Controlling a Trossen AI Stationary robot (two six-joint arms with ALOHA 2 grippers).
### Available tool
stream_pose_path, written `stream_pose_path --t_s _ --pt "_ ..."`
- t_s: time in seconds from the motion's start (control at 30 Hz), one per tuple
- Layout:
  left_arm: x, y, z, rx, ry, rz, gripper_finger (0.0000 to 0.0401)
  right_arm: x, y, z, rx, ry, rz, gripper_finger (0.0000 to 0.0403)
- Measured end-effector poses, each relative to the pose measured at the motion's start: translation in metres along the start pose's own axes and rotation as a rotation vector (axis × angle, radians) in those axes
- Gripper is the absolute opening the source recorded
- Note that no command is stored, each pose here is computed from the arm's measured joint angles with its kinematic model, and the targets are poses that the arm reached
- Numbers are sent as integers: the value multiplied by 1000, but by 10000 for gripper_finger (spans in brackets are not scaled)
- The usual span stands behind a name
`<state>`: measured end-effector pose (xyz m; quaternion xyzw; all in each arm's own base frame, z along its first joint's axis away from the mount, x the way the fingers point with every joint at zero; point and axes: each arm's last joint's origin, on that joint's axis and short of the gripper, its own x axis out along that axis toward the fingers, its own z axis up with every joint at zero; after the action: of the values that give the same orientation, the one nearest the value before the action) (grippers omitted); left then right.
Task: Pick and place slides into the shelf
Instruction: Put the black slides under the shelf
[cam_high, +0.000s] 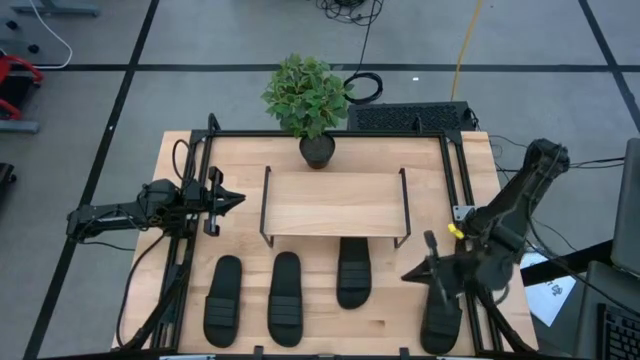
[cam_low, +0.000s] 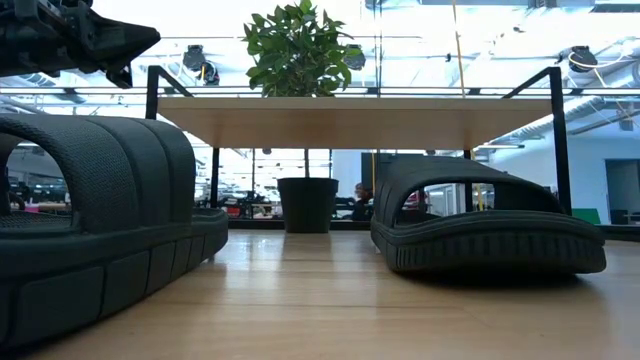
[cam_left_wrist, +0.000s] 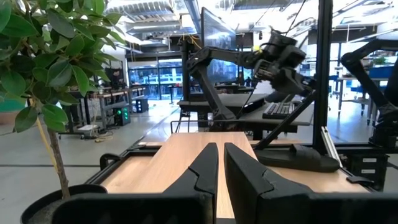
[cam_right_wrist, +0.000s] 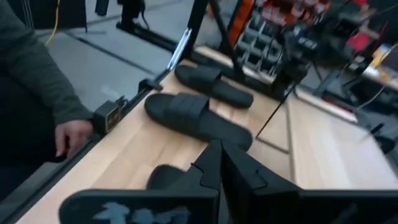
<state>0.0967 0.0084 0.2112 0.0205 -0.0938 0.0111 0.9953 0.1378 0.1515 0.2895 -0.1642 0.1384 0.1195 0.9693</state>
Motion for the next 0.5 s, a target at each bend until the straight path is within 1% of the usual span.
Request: stream_pose_path --t_s 0.13,0.2,0.37,0.43,0.5 --pt "0 0 0 0 0 0 31 -7 -16 -15 21 -100 1 0" --pt "0 0 0 0 0 0 31 -13 -25 -25 56 -166 35 0" --pt "0 0 0 0 0 0 31 -34 -45 -60 137 -315 69 0" --pt "0 0 0 0 0 0 31 -43 -52 -69 182 -387 55 0" --pt "0 0 0 0 0 0 31 -52 -56 -76 211 -455 90 0"
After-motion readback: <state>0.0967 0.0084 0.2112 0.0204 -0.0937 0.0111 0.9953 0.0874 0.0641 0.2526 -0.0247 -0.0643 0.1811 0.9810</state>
